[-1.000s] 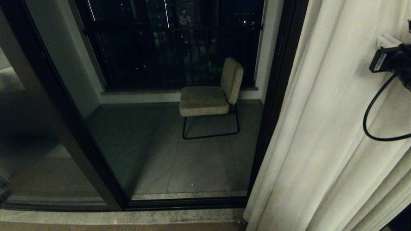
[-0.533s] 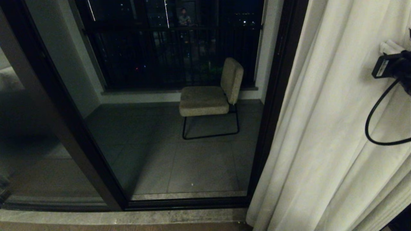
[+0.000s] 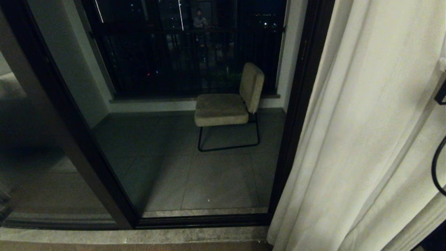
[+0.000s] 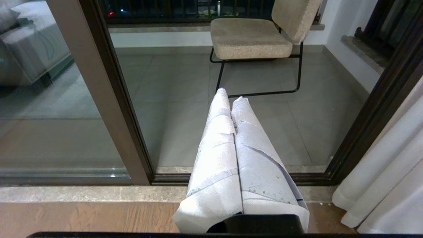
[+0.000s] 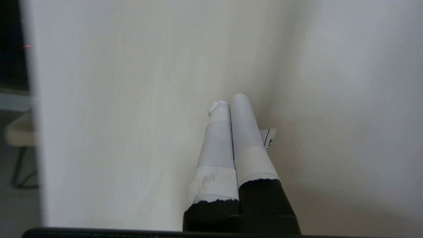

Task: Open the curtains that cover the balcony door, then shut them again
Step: Pull the inner curtains open on both sides

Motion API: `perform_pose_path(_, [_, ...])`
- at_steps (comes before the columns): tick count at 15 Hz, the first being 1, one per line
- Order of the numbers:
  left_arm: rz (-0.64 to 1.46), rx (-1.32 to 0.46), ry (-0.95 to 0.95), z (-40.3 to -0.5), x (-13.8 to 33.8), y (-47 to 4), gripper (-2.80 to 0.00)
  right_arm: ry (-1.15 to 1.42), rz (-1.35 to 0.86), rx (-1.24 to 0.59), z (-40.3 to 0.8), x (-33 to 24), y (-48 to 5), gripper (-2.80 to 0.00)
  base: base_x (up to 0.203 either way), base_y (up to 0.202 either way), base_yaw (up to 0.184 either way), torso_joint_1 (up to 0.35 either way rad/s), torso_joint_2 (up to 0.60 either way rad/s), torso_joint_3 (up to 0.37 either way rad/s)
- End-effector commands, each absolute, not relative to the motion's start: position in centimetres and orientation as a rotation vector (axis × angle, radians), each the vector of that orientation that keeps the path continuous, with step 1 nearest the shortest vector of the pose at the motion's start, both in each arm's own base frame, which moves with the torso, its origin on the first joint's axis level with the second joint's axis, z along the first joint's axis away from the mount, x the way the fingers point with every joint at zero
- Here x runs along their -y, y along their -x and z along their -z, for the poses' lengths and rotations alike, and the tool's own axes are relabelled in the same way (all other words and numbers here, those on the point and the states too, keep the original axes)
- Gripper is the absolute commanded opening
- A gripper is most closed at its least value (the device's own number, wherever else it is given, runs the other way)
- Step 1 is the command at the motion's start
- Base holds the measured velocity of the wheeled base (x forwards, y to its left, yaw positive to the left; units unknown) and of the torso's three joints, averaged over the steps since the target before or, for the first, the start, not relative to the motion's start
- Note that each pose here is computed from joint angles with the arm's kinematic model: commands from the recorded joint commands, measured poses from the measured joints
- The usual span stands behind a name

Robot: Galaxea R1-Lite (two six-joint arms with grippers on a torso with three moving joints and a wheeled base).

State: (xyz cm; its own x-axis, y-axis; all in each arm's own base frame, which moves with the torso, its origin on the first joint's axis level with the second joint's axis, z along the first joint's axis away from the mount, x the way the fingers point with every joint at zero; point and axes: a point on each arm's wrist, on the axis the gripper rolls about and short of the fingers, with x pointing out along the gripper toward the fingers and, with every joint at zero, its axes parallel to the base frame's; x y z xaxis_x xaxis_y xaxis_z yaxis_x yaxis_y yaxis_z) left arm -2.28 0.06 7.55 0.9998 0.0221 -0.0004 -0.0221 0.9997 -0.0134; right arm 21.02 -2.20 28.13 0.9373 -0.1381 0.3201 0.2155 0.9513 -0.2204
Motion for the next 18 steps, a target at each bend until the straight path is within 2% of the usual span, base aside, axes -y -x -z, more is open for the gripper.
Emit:
perform_pose_path(1, [-0.023,0.000,0.014,-7.5,-0.1,2.3,-2.80,0.246,0.163,0.389,-29.3,1.2,-14.7,-2.80,0.000,0.000,0.000,0.000,0.00,0.000])
perform_pose_path(6, [-0.023,0.000,0.014,-7.5,-0.1,2.3,-2.80,0.216,0.093,0.396,-27.2,0.1,-5.1,-2.80,0.000,0.000,0.000,0.000,0.00,0.000])
perform_pose_path(9, [-0.023,0.000,0.014,-7.5,-0.1,2.3,-2.80,0.210,0.067,0.351,-22.5,0.1,-1.1,-2.80,0.000,0.000,0.000,0.000,0.00,0.000])
perform_pose_path(14, [-0.023,0.000,0.014,-7.5,-0.1,2.3,-2.80,0.211,0.049,0.269,-15.6,0.1,1.5,-2.80,0.000,0.000,0.000,0.000,0.00,0.000])
perform_pose_path(18, [-0.023,0.000,0.014,-7.5,-0.1,2.3,-2.80,0.215,0.042,0.225,-12.0,0.1,1.7,-2.80,0.000,0.000,0.000,0.000,0.00,0.000])
